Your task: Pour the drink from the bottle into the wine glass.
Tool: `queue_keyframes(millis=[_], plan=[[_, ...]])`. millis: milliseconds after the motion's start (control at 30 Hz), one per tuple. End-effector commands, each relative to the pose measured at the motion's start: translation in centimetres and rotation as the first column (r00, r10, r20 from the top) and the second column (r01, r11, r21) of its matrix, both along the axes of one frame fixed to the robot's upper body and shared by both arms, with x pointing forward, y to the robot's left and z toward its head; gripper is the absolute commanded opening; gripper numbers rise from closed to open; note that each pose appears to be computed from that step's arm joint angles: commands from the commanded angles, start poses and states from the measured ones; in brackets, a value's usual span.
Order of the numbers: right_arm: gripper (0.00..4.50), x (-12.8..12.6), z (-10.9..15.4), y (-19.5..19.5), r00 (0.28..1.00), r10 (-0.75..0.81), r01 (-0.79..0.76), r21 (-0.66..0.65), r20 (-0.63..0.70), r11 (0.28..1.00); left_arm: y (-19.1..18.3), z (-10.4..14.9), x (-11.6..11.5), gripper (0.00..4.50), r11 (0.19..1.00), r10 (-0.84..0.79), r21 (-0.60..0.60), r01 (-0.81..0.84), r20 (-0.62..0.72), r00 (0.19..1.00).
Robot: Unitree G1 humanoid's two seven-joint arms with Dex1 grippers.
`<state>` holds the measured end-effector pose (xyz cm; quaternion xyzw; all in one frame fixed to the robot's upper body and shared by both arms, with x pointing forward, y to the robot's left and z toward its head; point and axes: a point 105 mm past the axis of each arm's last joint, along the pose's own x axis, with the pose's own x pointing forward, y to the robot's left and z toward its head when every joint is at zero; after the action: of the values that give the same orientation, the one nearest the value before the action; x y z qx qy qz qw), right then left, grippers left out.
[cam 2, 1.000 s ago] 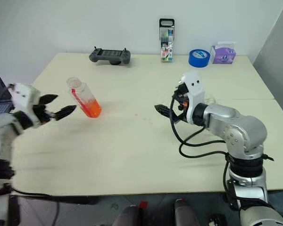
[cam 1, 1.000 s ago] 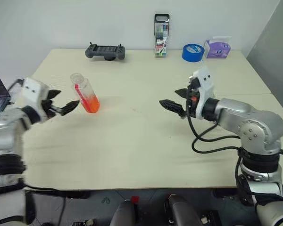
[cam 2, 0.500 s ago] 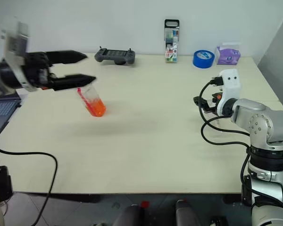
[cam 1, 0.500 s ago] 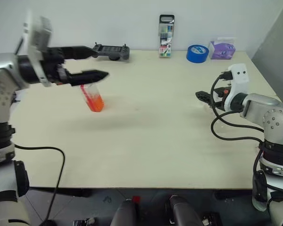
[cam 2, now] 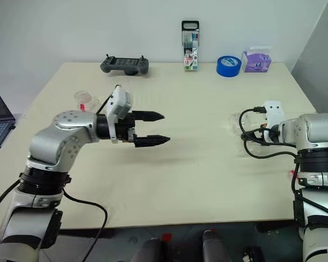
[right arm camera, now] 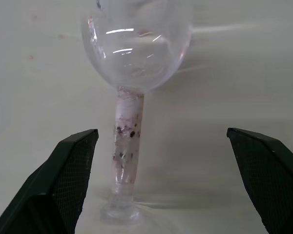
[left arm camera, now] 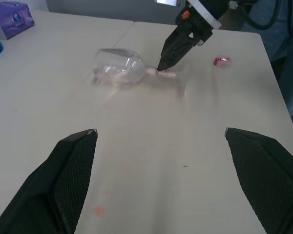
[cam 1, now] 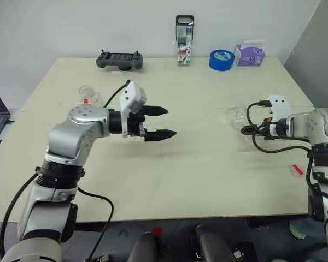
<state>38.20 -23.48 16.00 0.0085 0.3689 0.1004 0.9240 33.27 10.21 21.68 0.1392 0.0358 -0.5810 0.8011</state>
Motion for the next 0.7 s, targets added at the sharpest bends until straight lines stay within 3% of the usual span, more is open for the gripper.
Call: queue_keyframes(millis=[33, 200, 300, 533, 600, 700], plan=[[4.5, 1.1, 1.4, -0.5, 0.998, 0.005, -0.003, -0.029, 0.062, 1.0, -0.6, 0.5, -0.5, 4.47, 1.0, -0.015, 0.002, 0.015, 0.063, 0.998], [4.5, 2.4, 0.5, -0.4, 1.0, 0.016, -0.014, -0.052, 0.022, 0.999, -0.7, 0.0, -0.2, 4.47, 1.0, 0.021, -0.017, -0.02, 0.064, 0.998], [3.93, 2.5, -0.5, -0.3, 0.997, 0.056, -0.059, -0.063, -0.056, 0.996, -0.8, -0.2, -0.2, 4.5, 1.0, 0.022, -0.015, -0.021, 0.065, 0.998], [1.49, 3.7, -1.0, -0.5, 0.991, 0.103, -0.114, -0.153, -0.081, 0.982, -0.8, -0.2, 0.0, 4.5, 0.998, 0.045, -0.035, -0.043, 0.072, 0.996], [0.77, 4.2, 0.4, -0.2, 0.992, 0.122, -0.127, -0.16, -0.037, 0.979, -0.6, -0.3, 0.0, 4.5, 0.998, 0.052, -0.036, -0.05, 0.071, 0.996], [0.3, 5.2, 5.0, 1.9, 0.946, 0.271, -0.213, -0.286, 0.18, 0.934, 1.0, -0.2, 0.2, 4.5, 0.996, 0.093, -0.021, -0.091, 0.067, 0.993]])
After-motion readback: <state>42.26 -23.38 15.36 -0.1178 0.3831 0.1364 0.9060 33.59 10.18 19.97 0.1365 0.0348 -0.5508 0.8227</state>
